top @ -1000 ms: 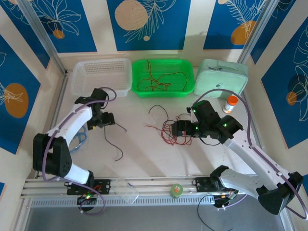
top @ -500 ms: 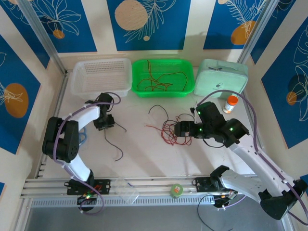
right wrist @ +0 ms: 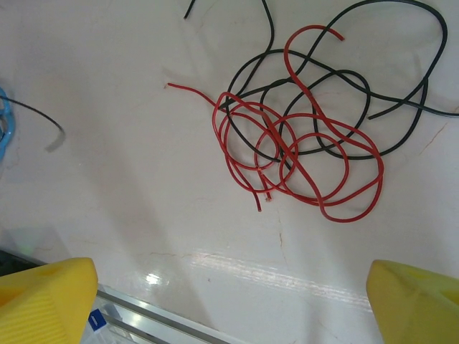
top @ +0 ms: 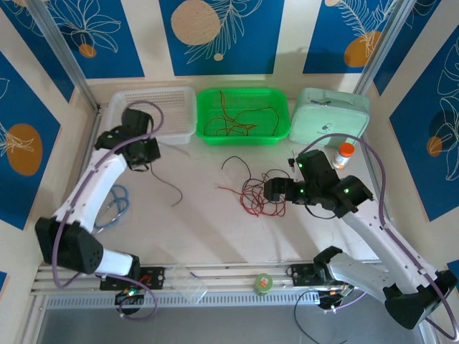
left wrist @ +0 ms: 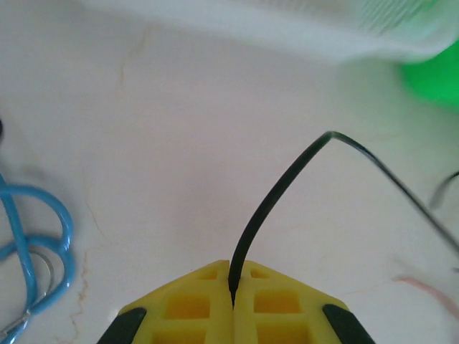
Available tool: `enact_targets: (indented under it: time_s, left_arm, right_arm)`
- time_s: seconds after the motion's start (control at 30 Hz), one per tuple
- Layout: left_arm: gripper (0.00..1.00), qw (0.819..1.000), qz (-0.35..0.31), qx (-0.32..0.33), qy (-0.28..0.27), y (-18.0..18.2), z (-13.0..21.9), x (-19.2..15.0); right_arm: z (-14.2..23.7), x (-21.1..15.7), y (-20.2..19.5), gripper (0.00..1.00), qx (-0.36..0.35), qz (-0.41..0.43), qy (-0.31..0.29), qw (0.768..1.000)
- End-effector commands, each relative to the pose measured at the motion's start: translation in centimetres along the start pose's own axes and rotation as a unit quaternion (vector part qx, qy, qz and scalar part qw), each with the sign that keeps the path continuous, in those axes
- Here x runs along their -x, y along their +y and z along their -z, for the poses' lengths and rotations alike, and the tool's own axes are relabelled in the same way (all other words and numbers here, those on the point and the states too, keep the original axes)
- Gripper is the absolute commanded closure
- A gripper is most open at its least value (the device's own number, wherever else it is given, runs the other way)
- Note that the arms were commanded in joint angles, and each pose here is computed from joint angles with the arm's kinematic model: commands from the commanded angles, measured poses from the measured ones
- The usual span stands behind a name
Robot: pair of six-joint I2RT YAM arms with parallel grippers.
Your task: Untangle the cables
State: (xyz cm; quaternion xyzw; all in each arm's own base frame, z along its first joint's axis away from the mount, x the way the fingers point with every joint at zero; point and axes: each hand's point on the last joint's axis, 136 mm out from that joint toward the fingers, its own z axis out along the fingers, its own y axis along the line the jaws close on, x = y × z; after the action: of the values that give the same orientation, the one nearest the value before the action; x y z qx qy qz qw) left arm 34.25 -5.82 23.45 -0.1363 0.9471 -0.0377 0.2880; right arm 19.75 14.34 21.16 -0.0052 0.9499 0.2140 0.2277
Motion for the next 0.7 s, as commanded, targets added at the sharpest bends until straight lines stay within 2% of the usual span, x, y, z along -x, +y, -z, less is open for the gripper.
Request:
enact_targets:
  time_s: [0.0,0.1,0.23,0.4,0.57,0.67]
  left_arm:
    - [1.0,0.999,-0.032,-0.01,-0.015,0.0,5.1,1.0]
    - [1.0,0.996,-0.037,-0.012,-0.081,-0.5,8.2,4.8]
    - [1.0,0.984,-0.039,0.004,-0.173,-1.3,9.3,10.7]
    - [1.0,0.955,-0.02,0.022,-0.294,-2.5,8.8,18.1]
    - [1.0,0.936,-0.027,0.041,-0.348,-3.6,7.1,23.6]
    - [1.0,0.922,-0.038,0.07,-0.379,-3.7,5.4,25.6]
  right_arm:
    - [1.0,0.7,0.6,0.03,0.013,0.008,-0.008,1.0]
    - [1.1,0.8,0.7,0.03,0.017,0.004,-0.009,1.0]
    - [1.3,0.7,0.9,0.04,0.025,-0.001,-0.008,1.0]
    - [1.6,0.0,0.9,0.04,0.032,-0.014,-0.011,0.999]
    - [1.6,-1.1,0.6,0.05,0.039,-0.026,-0.011,0.999]
    - [1.4,-1.7,0.2,0.05,0.034,-0.032,-0.007,0.999]
